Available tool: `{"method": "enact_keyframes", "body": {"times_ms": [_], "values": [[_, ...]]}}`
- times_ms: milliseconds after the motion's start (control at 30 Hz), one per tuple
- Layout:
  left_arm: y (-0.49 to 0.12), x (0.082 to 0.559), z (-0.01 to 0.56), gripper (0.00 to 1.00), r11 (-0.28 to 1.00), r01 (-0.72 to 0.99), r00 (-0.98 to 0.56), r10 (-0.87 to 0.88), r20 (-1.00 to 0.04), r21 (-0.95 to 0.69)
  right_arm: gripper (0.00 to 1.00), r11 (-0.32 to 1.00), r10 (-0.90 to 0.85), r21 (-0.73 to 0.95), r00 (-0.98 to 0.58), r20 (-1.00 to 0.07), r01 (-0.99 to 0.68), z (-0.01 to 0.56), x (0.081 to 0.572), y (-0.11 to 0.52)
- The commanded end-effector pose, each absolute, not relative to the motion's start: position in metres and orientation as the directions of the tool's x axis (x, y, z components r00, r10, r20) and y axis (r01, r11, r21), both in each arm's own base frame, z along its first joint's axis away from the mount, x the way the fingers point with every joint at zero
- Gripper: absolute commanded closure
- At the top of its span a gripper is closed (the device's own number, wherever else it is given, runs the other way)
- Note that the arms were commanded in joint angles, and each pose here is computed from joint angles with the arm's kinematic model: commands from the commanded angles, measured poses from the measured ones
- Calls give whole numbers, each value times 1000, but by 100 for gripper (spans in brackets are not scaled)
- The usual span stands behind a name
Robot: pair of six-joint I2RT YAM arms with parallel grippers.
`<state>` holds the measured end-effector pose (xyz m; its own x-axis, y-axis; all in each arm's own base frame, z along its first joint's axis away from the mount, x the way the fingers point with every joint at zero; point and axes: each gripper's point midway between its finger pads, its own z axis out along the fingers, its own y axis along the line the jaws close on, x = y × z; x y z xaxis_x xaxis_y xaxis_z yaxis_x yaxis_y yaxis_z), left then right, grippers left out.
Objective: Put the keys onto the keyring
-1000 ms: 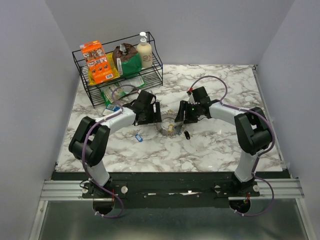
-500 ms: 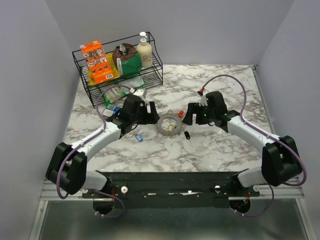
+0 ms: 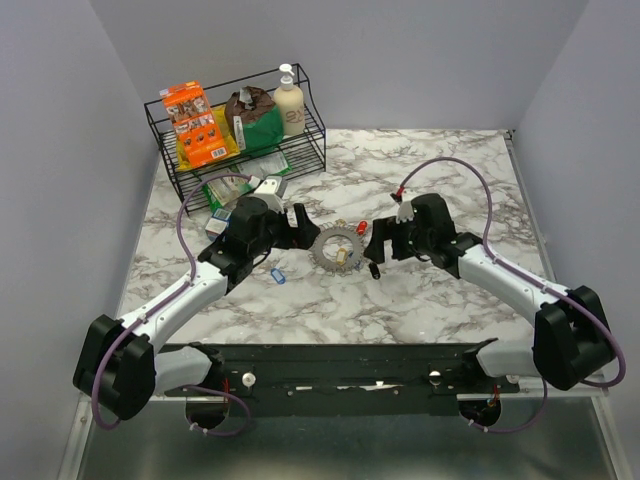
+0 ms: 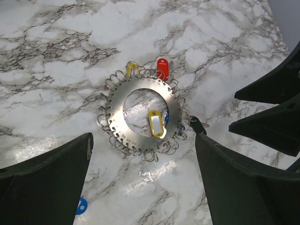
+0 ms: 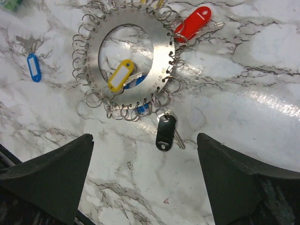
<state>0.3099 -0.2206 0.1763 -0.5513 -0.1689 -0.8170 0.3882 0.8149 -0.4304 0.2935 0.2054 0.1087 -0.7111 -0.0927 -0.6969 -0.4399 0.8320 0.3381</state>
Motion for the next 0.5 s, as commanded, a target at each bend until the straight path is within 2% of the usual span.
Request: {"method": "enact_keyframes", "body": {"times_ms": [0,267,467], "values": [[-220,310,182,1,815,399,-540,-161,-826,-420,0,821,-144,281,-658,-739,-496,119,296,218],[-214,311,182,1,833,380,-538,-154,-829,-402,1,830,-237,193,-644,-727,-524,110,294,236],[-211,309,181,1,838,375,-545,-145,-826,-395,13,830,-312,117,-628,-713,-545,104,293,250]]}}
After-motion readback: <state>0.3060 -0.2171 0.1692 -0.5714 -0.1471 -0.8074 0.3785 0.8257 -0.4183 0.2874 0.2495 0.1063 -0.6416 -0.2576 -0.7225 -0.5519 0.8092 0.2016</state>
